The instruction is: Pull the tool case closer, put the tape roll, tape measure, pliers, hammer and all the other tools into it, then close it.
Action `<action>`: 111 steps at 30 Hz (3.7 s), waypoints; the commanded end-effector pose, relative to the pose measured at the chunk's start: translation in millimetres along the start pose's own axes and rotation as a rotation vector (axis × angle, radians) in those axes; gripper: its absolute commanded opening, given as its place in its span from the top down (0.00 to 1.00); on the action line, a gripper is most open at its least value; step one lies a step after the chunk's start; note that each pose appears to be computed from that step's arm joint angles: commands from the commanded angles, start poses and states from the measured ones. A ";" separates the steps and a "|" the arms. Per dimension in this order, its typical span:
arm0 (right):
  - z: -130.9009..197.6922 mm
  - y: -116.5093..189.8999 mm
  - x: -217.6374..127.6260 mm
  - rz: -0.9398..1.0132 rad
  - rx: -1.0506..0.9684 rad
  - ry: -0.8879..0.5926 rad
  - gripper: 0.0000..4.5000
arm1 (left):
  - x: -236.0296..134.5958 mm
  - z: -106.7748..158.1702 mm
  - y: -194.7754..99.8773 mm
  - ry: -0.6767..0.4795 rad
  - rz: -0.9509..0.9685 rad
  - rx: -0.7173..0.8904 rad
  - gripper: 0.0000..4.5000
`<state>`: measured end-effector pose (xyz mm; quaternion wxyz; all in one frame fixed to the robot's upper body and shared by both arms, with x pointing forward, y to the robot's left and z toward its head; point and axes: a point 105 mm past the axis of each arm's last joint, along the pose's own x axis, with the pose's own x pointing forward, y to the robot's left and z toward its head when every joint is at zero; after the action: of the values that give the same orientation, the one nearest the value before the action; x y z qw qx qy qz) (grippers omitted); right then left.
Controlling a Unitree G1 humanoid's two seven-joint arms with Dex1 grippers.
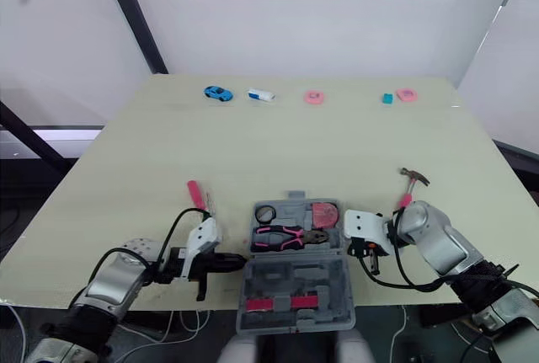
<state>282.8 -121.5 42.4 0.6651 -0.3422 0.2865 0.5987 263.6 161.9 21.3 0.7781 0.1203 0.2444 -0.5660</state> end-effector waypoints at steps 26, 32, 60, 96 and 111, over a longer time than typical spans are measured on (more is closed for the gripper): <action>29.2 -28.2 3.8 -0.102 -0.004 -0.057 1.00 | 12.3 14.0 23.2 -0.004 0.035 0.042 1.00; 30.3 -36.3 5.1 -0.120 0.005 -0.057 1.00 | 17.1 18.7 29.5 -0.007 0.040 0.064 1.00; 29.8 -56.5 5.6 -0.188 0.045 -0.063 1.00 | 19.2 39.6 59.2 0.009 0.067 0.114 1.00; 34.0 -58.2 8.2 -0.202 0.051 -0.084 1.00 | 17.4 35.2 68.7 0.032 0.097 0.127 1.00; 24.7 -56.7 -6.7 -0.223 0.081 -0.086 1.00 | 7.7 37.4 67.1 -0.026 0.118 0.114 1.00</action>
<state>337.4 -116.4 49.4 0.7454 -0.3232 0.2803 0.5112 335.6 162.0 36.2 0.7948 0.1777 0.2134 -0.5396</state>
